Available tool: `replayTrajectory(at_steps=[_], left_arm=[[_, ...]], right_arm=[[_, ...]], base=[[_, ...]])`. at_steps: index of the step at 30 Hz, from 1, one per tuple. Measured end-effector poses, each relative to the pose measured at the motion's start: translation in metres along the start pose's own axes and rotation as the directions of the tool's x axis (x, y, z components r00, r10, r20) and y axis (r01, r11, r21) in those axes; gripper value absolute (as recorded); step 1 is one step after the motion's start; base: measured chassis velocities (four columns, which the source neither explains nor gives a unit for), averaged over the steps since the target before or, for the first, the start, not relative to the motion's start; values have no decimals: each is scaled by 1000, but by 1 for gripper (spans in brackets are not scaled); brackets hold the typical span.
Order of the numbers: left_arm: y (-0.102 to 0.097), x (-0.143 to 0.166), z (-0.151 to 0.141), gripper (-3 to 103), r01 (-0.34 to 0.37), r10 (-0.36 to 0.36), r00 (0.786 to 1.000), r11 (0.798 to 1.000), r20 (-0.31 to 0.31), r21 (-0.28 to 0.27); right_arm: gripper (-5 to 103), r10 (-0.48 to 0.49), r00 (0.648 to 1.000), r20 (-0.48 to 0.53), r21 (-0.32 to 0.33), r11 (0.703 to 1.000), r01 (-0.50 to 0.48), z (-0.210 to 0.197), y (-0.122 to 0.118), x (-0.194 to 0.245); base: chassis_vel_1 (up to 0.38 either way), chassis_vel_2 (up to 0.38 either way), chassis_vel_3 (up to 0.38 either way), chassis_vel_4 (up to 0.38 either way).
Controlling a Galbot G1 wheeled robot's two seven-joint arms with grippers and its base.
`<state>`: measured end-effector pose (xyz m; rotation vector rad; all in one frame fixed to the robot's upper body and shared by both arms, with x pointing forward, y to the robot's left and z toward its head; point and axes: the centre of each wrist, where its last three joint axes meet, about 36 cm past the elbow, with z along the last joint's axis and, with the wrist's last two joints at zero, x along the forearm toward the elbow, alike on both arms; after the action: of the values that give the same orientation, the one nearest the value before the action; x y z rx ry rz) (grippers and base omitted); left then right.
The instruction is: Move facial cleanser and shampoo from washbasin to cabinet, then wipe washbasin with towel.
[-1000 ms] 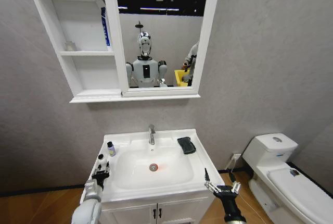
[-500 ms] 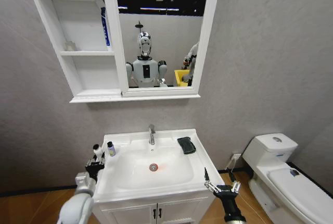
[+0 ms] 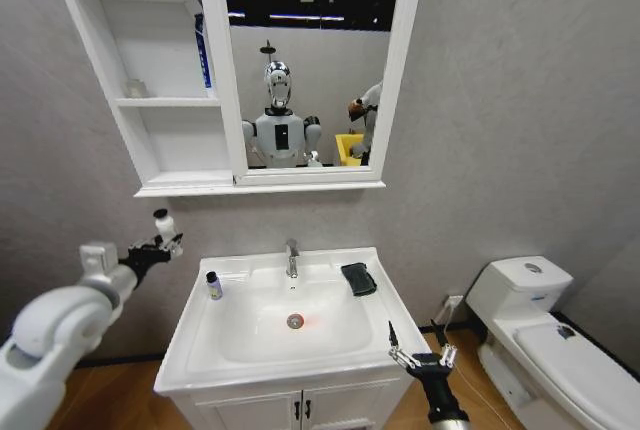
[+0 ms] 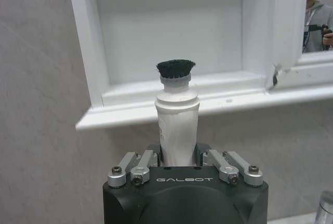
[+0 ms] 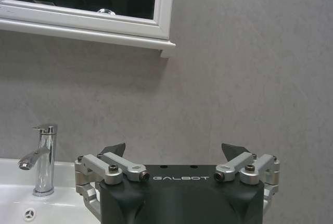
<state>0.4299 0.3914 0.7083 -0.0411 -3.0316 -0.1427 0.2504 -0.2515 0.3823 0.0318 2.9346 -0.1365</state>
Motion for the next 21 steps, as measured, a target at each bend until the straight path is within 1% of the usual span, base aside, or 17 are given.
replayTrajectory(at_steps=[1, 3, 4, 7, 9, 10, 11, 13, 14, 17, 18, 19, 20, 21], left_arm=[[8, -3, -17, 32, 2, -2, 1000, 1000, 9, -3], [15, -5, -33, 32, 1, -1, 1000, 1000, 20, -4], [23, -8, -47, 32, -10, 10, 1000, 1000, 25, -4], [27, -11, -55, 32, -16, 16, 999, 1000, 29, -2], [33, -21, -73, 32, -38, 38, 998, 999, 43, 11], [33, -21, -73, 32, -38, 38, 998, 999, 43, 11], [36, -27, -84, 32, -39, 38, 998, 999, 57, 16], [39, -37, -98, 32, -43, 42, 997, 999, 68, 20], [39, -37, -98, 32, -43, 42, 997, 999, 68, 20], [43, -67, -109, 32, -37, 35, 998, 999, 53, 29], [43, -67, -109, 32, -37, 35, 998, 999, 53, 29], [43, -74, -110, 32, -33, 32, 998, 999, 47, 27], [43, -88, -112, 32, -31, 30, 999, 999, 37, 18], [43, -88, -112, 32, -31, 30, 999, 999, 37, 18]], right_arm=[[100, 1, 1000, 2, 1, 1000, -1, 0, 0, 0], [100, 1, 1000, 3, 1, 1000, -1, 0, -1, -1], [100, 5, 1000, 0, -1, 1000, -5, 1, -1, 0], [100, 8, 1000, -4, -4, 1000, -8, 2, 0, 0], [100, 12, 1000, -13, -5, 1000, -12, 8, 0, 0], [100, 12, 1000, -13, -5, 1000, -12, 8, 0, 0], [100, 12, 1000, -13, -5, 1000, -12, 9, 1, 0], [100, 13, 1000, -10, -7, 1000, -13, 8, 2, -2], [100, 13, 1000, -10, -7, 1000, -13, 8, 2, -2], [100, 18, 1000, -8, -7, 1000, -18, 7, 2, -3], [100, 18, 1000, -8, -7, 1000, -18, 7, 2, -3], [100, 19, 1000, -9, -7, 1000, -19, 8, 1, -2], [100, 19, 1000, -12, -5, 1000, -19, 8, 1, 0], [100, 19, 1000, -12, -5, 1000, -19, 8, 1, 0]], base=[[0, 0, 0, 0], [0, 0, 0, 0], [0, 0, 0, 0], [0, 0, 0, 0], [0, 0, 0, 0], [0, 0, 0, 0], [0, 0, 0, 0], [0, 0, 0, 0], [0, 0, 0, 0], [0, 0, 0, 0], [0, 0, 0, 0], [0, 0, 0, 0], [0, 0, 0, 0], [0, 0, 0, 0]])
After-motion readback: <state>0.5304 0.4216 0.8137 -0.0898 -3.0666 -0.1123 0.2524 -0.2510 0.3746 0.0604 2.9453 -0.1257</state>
